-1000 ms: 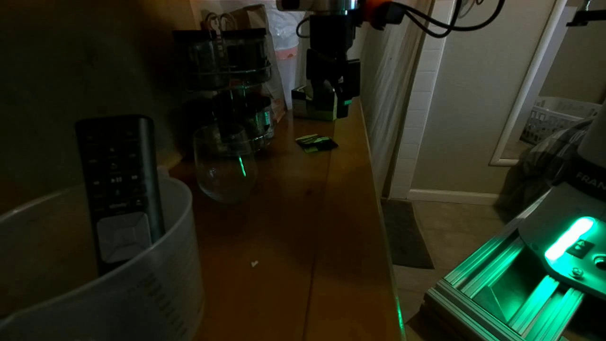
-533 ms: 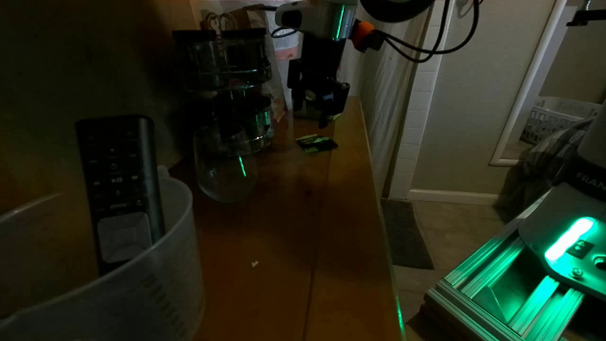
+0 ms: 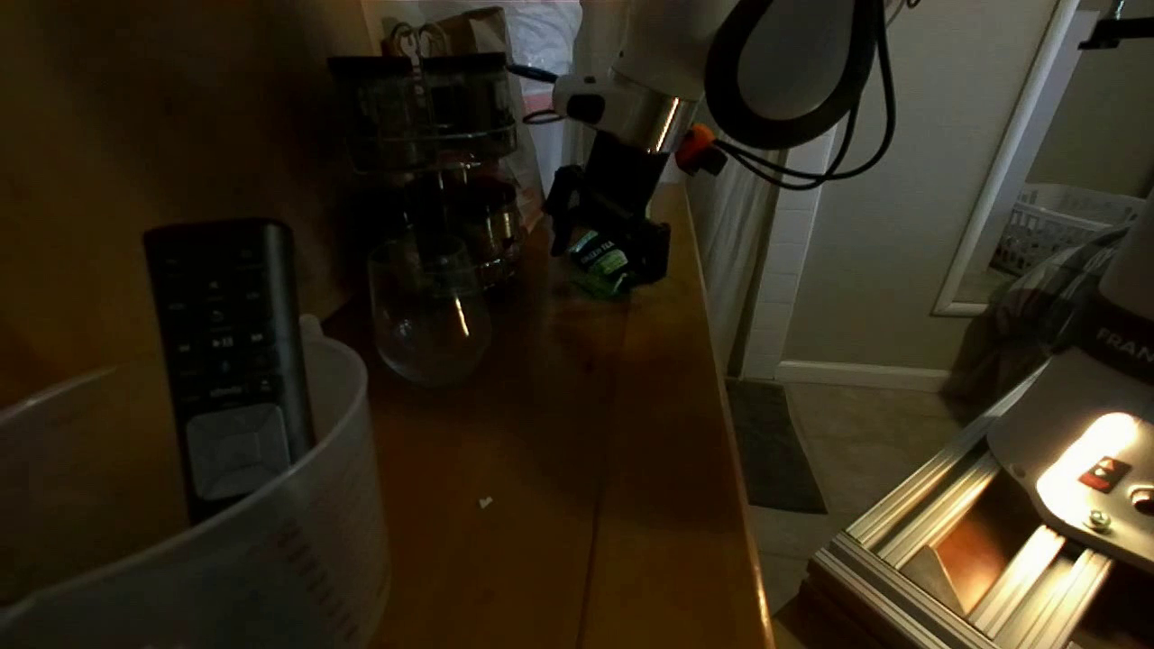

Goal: Put some green sachets in the green box

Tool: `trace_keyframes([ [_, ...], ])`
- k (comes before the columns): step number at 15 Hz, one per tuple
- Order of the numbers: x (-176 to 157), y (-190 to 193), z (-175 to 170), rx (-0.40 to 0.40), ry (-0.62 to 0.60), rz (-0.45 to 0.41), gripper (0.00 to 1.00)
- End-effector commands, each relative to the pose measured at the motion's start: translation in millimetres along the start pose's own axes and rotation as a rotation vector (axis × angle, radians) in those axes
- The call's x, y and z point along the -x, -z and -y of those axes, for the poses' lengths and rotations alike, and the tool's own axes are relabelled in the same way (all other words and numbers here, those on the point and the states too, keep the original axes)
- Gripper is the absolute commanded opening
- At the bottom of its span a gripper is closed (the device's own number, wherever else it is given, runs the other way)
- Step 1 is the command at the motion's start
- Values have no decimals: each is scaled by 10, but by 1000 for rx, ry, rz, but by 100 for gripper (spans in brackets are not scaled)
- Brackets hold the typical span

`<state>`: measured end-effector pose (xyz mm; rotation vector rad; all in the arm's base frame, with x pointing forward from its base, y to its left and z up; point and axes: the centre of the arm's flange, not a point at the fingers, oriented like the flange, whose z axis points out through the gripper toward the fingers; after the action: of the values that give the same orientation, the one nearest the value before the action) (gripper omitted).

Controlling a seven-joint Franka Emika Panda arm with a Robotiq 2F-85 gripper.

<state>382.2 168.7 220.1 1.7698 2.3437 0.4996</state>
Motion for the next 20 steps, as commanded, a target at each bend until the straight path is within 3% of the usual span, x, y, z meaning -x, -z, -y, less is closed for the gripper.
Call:
trace_keyframes([
  [1,-1,-21,4,-3,-1,-1,99],
  [6,62,265,-37,35,-57,15,100],
  [9,41,433,-47,-13,-90,-4,100],
  [12,-29,419,66,-91,-125,27,100],
  [13,-169,49,-11,-47,-90,21,100],
  [20,-177,33,10,-68,-108,29,100],
])
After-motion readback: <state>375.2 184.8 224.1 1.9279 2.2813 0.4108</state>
